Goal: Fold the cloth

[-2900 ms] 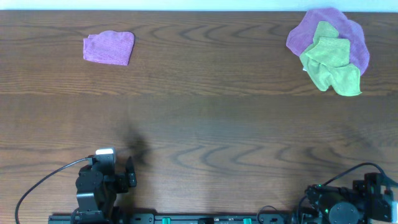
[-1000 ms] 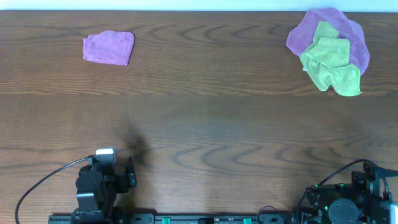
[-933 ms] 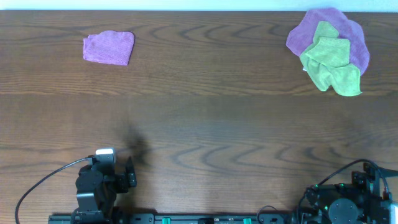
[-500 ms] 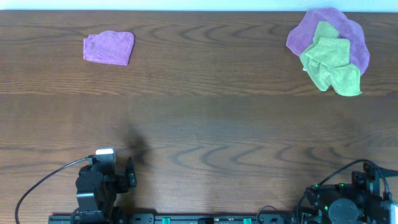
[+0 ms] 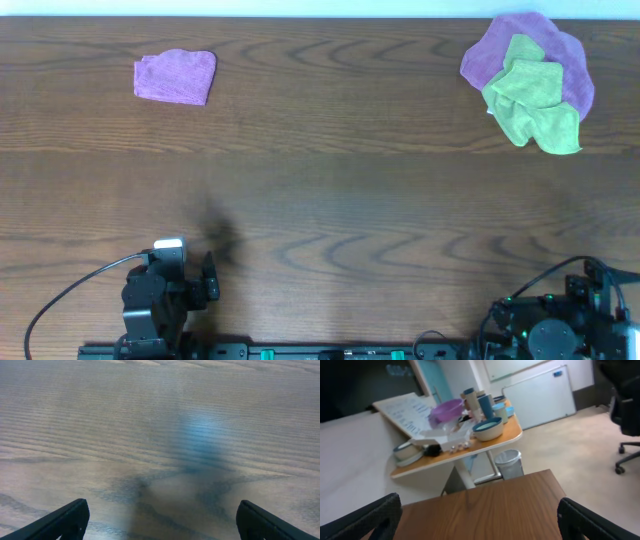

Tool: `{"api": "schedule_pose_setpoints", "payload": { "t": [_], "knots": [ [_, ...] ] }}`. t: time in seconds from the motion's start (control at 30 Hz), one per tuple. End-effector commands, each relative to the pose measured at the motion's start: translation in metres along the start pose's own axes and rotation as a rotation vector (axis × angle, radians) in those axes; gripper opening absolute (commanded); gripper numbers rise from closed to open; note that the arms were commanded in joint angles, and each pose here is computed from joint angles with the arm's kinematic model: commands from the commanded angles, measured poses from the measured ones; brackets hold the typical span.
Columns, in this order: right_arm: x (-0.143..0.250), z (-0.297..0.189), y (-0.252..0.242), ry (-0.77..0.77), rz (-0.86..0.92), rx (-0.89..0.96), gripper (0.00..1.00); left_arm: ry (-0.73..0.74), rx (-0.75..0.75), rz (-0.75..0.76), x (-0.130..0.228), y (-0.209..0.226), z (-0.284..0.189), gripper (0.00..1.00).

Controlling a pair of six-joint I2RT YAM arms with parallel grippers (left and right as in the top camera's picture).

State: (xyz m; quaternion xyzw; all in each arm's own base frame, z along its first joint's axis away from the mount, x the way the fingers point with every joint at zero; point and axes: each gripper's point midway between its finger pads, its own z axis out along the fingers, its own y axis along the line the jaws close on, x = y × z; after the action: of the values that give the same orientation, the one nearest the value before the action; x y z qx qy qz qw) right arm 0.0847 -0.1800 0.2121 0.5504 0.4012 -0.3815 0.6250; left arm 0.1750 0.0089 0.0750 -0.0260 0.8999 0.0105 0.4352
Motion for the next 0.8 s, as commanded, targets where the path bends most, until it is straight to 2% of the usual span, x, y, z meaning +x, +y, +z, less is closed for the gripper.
{"api": "schedule_pose_setpoints", "payload": {
  "t": [0.0, 0.13, 0.27, 0.37, 0.57, 0.77],
  "knots": [
    [0.020, -0.007, 0.043, 0.067, -0.020, -0.264, 0.99, 0.065, -0.023, 0.015, 0.021, 0.004, 0.009, 0.95],
    [0.072, -0.076, 0.127, 0.327, -0.055, -0.908, 0.99, 0.065, -0.023, 0.015, 0.021, 0.004, 0.009, 0.95],
    [0.081, -0.129, 0.151, 0.442, -0.034, -1.229, 0.99, 0.065, -0.023, 0.015, 0.021, 0.004, 0.009, 0.95],
    [0.103, -0.136, 0.146, 0.583, -0.024, -1.220, 0.99, 0.065, -0.023, 0.015, 0.021, 0.004, 0.009, 0.95],
    [0.124, -0.145, 0.156, 0.670, -0.072, -1.258, 0.99, 0.065, -0.023, 0.015, 0.021, 0.004, 0.009, 0.95],
    [0.135, -0.148, 0.197, 0.785, -0.165, -1.286, 0.99, 0.065, -0.023, 0.015, 0.021, 0.004, 0.009, 0.95]
  ]
}}
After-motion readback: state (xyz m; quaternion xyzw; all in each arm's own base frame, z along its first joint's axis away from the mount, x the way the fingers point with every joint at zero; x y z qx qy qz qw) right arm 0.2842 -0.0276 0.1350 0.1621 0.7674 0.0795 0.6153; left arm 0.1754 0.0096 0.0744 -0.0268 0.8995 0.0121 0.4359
